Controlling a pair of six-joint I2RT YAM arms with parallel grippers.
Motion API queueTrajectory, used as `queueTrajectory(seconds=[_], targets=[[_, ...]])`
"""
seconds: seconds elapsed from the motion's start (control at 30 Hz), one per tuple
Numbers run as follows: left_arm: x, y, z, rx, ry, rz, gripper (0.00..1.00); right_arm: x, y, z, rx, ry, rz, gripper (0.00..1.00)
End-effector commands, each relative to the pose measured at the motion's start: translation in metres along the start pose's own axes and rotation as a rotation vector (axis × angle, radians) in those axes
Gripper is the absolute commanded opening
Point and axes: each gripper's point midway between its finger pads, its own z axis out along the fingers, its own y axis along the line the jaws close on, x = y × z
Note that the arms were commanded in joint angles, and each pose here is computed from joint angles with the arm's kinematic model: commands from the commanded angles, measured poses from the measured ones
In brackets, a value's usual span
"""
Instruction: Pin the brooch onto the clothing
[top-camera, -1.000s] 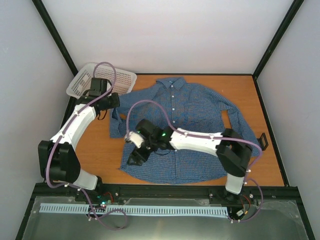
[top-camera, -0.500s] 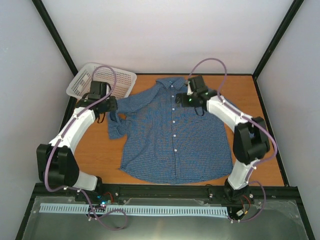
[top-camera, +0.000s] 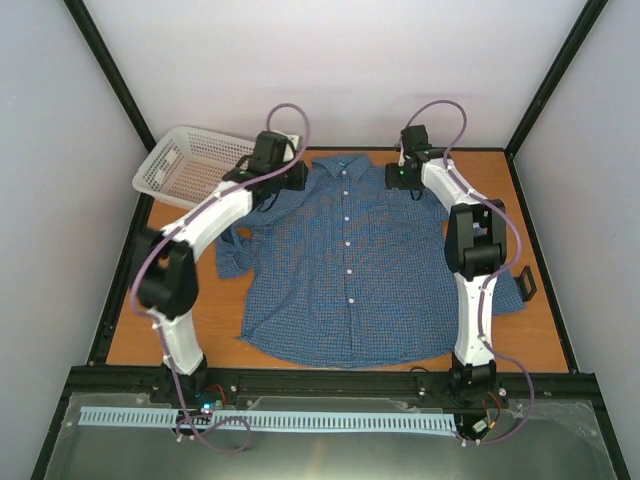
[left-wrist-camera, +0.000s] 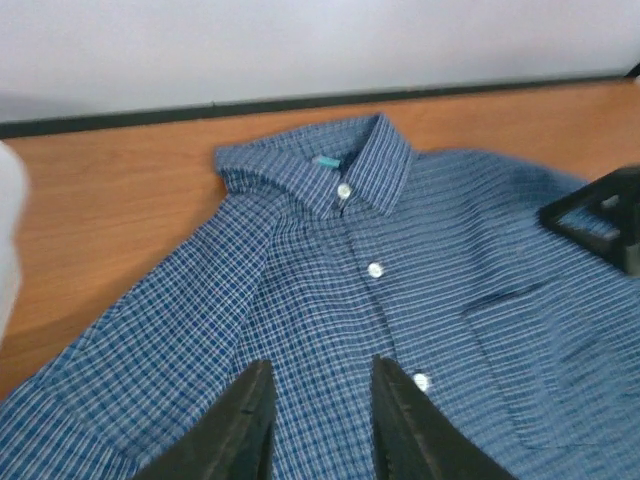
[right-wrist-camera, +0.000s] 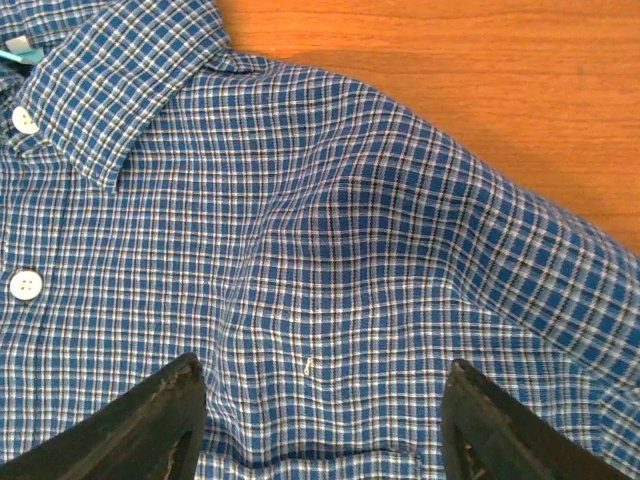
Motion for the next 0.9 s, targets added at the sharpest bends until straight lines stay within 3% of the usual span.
queueTrajectory(seconds=[0.0,0.17,0.4,0.63,0.87], targets=[[0.0,-0.003,0.065,0.011,0.028,0.018,0.23,0.001,0.001,0.005,-0.02,0.028,-0.014,0.59],[0.01,0.035,0.123,-0.153,0.066,0.058,0.13,0.008,-0.004,0.008,-0.041,0.054,-0.005,0.54],[0.049,0.079,0.171,-0.187,0.168,-0.049,0.12,0.029,-0.004,0.019,-0.055,0.106,0.01,0.42],[0.071,0.085,0.211,0.072,0.26,-0.125,0.11,0.048,-0.019,0.035,-0.018,0.148,0.068,0.34],[0.059,0.077,0.235,0.211,0.21,-0.067,0.13,0.075,-0.051,0.046,0.054,0.205,0.138,0.33]])
